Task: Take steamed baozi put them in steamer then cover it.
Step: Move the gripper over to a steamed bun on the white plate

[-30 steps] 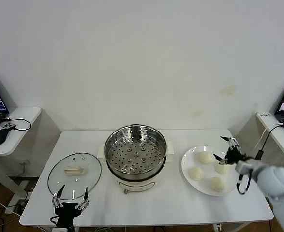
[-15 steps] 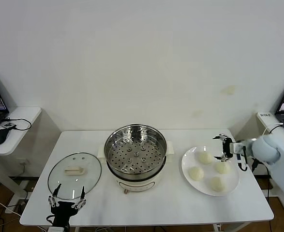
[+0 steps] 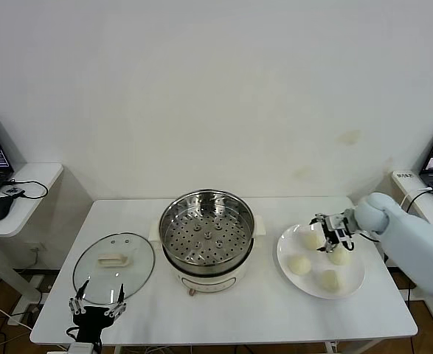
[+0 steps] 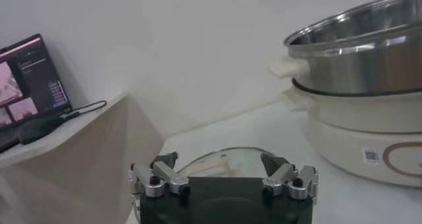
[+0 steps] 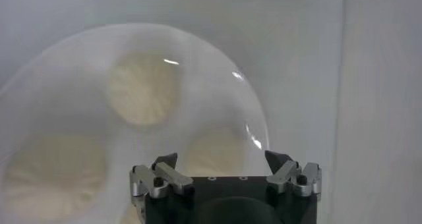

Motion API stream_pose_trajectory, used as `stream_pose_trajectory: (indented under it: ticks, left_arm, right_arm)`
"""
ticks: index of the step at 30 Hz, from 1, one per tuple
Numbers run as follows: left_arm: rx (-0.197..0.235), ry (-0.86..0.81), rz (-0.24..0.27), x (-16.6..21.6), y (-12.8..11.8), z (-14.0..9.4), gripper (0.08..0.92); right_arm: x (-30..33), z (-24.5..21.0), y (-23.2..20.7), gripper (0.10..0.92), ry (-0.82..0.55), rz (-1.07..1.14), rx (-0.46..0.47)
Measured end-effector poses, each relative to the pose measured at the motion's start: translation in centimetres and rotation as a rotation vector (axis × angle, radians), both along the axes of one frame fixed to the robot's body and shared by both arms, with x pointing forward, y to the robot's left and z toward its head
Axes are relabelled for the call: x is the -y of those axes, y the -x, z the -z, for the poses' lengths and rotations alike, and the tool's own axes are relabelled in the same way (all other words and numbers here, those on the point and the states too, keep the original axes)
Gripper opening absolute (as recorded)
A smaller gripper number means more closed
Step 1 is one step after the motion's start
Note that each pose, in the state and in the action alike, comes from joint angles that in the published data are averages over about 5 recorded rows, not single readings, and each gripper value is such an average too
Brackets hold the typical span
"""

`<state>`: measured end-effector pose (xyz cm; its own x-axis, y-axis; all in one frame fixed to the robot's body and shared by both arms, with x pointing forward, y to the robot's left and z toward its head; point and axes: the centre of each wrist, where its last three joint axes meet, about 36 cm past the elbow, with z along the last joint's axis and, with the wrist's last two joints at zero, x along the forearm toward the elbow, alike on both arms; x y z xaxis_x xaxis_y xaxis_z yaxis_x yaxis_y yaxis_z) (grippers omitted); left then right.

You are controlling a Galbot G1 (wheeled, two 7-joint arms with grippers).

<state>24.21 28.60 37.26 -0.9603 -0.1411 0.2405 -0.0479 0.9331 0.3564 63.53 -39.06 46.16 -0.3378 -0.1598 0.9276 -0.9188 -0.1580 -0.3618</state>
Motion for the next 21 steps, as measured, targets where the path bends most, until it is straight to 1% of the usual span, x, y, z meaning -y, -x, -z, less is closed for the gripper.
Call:
stream_pose_trajectory:
  ticks: [12,17,21]
  left_arm:
    - [0.005,0.000,-0.001,-0.1,-0.3,0.0,0.823]
    - [0.005,0.001,-0.003,-0.1,-0.3,0.0,0.823]
    - [0.006,-0.006,-0.004,-0.3,-0.3,0.0,0.823]
  right_arm:
    - [-0.4,1.0,-1.6,0.753,0.043,0.016,-0.022]
    - [-0.7,1.1,-2.3,0.703,0.051,0.025,-0.020]
    - [-0.8,1.3,-2.6,0.681,0.058,0.029,-0.024]
